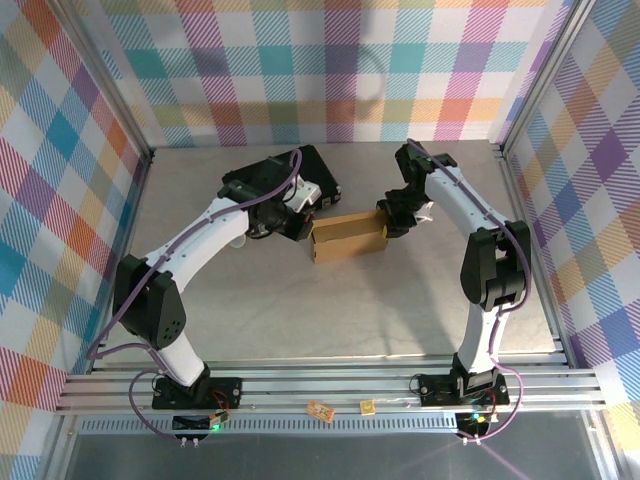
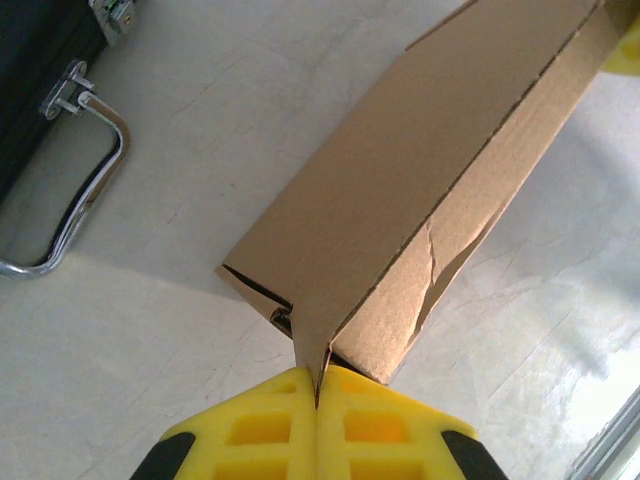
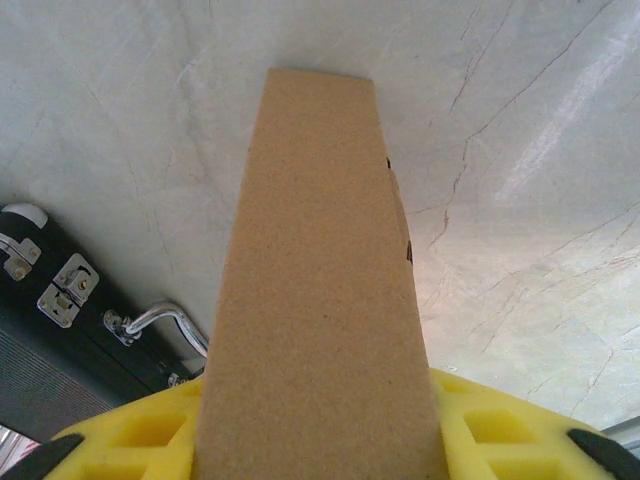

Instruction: Fold the paper box

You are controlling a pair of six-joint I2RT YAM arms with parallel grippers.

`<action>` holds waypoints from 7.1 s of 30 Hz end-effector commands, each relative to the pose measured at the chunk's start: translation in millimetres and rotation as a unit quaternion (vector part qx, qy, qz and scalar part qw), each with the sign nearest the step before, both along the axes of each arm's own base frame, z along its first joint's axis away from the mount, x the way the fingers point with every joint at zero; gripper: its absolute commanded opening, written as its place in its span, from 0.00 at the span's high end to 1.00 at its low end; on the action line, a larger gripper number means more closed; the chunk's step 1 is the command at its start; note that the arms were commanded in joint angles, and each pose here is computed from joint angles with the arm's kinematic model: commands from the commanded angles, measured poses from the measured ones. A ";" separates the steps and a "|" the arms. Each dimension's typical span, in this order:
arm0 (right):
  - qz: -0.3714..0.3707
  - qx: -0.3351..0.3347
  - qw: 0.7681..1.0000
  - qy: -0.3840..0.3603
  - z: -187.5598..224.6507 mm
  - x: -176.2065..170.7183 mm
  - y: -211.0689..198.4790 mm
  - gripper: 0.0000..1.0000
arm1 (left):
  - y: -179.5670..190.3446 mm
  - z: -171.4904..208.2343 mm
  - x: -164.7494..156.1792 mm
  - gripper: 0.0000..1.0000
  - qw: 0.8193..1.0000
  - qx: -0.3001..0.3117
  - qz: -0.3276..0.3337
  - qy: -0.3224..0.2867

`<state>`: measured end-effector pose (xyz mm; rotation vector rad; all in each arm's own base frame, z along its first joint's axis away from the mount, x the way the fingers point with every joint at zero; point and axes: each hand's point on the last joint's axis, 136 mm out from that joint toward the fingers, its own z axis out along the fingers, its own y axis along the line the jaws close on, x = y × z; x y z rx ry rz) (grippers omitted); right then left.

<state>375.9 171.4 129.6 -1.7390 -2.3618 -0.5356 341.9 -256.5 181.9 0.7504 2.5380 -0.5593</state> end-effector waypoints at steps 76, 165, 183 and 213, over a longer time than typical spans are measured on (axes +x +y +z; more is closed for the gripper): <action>-0.024 0.002 0.999 0.027 -22.7 5.2 1.0 0.60 | -27.2 -81.7 -18.7 1.00 0.982 -0.068 0.173 -0.015; 0.728 -0.188 0.420 -0.508 62.7 -23.3 -56.8 0.64 | -5.7 -103.2 -16.7 1.00 0.979 0.074 0.184 -0.037; 0.745 -0.263 0.418 -0.449 59.0 4.1 -71.5 0.69 | -6.3 -101.6 -16.1 1.00 0.980 0.074 0.182 -0.039; 0.742 -0.198 0.440 -0.465 54.5 2.7 -41.7 1.00 | -8.7 -99.0 -15.0 1.00 0.980 0.075 0.181 -0.041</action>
